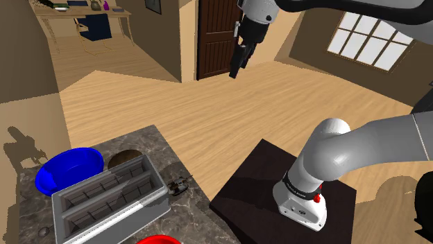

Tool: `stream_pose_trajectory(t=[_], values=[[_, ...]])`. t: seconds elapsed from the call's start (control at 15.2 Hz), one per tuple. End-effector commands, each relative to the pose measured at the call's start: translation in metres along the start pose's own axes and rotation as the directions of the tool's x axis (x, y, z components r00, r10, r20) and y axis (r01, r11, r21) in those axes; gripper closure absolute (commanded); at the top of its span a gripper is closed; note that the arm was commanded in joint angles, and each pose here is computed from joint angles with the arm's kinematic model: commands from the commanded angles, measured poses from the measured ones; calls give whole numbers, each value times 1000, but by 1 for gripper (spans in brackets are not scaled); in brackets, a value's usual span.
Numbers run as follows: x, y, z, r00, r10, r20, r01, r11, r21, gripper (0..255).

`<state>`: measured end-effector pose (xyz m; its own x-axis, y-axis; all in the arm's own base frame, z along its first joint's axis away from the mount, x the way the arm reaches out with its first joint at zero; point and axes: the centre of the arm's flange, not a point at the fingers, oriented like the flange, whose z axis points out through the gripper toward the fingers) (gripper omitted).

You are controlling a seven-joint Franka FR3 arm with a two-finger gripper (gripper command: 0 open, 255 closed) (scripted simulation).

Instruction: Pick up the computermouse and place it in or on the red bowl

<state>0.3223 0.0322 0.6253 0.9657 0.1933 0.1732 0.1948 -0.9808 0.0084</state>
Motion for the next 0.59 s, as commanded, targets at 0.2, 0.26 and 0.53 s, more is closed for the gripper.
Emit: stream_pose_trajectory(t=[0.2,0.26,0.53], values=[[6,-18,35,997,-72,-5,72,997,-8,0],[8,-24,47,995,-96,-6,96,995,-10,0],[14,-49,93,981,-191,-11,191,981,-21,0]])
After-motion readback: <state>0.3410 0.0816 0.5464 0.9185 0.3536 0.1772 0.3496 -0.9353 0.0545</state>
